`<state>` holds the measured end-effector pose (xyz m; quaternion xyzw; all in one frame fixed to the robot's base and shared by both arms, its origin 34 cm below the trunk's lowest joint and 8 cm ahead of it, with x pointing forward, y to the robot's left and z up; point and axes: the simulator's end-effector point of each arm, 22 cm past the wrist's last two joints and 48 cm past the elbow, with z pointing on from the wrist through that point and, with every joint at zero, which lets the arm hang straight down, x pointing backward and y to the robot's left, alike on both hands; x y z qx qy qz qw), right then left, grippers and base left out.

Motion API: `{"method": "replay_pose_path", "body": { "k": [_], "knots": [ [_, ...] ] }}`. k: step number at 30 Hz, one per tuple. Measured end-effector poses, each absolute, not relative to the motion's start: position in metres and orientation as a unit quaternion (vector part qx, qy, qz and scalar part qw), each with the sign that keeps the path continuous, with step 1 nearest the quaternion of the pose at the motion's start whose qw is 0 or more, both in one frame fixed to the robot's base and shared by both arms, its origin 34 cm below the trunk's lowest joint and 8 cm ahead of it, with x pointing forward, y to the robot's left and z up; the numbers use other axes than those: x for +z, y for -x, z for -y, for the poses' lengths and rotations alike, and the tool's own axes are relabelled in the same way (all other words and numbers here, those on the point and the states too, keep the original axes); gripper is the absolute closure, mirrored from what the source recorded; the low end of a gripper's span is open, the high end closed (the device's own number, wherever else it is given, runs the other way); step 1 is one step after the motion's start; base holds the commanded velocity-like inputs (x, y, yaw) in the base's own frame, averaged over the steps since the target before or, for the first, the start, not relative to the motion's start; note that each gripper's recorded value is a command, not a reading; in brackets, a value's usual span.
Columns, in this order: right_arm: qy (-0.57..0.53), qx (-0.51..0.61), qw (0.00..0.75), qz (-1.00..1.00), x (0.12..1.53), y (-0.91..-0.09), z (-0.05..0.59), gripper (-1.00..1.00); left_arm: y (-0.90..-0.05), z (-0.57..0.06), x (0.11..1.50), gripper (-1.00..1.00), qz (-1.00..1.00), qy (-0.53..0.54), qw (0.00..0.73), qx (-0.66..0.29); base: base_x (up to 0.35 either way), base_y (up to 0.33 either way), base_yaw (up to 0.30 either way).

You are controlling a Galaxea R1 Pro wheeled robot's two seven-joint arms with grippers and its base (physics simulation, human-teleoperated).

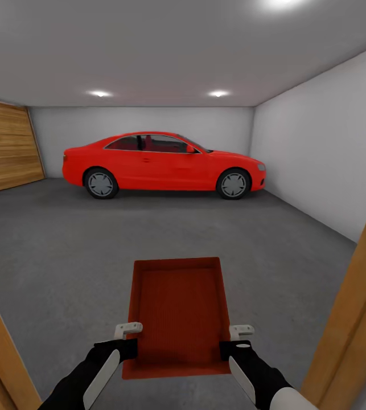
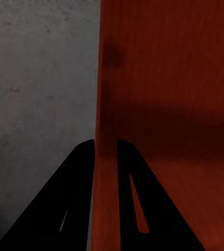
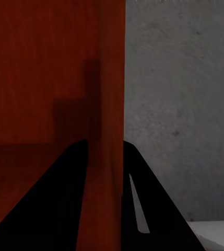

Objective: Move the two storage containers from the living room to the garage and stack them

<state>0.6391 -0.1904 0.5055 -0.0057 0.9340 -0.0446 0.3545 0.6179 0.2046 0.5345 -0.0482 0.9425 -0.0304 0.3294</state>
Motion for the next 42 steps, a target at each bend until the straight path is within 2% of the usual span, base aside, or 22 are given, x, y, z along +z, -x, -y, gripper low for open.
{"method": "replay_pose_path", "body": {
  "k": [30, 42],
  "knots": [
    [0.006, -0.045, 0.354, -0.934, 0.5054, -0.6392, 0.1904, 1.0, -0.6179, -0.2046, 0.5345, 1.0, -0.942, 0.048, 0.329, -0.03, 0.003, 0.021, 0.012],
    [0.006, -0.045, 0.355, -0.934, 0.5055, -0.6392, 0.1904, 1.0, -0.6179, -0.2046, 0.5346, 1.0, -0.942, 0.048, 0.329, -0.03, 0.115, 0.0, 0.0]
  ]
}}
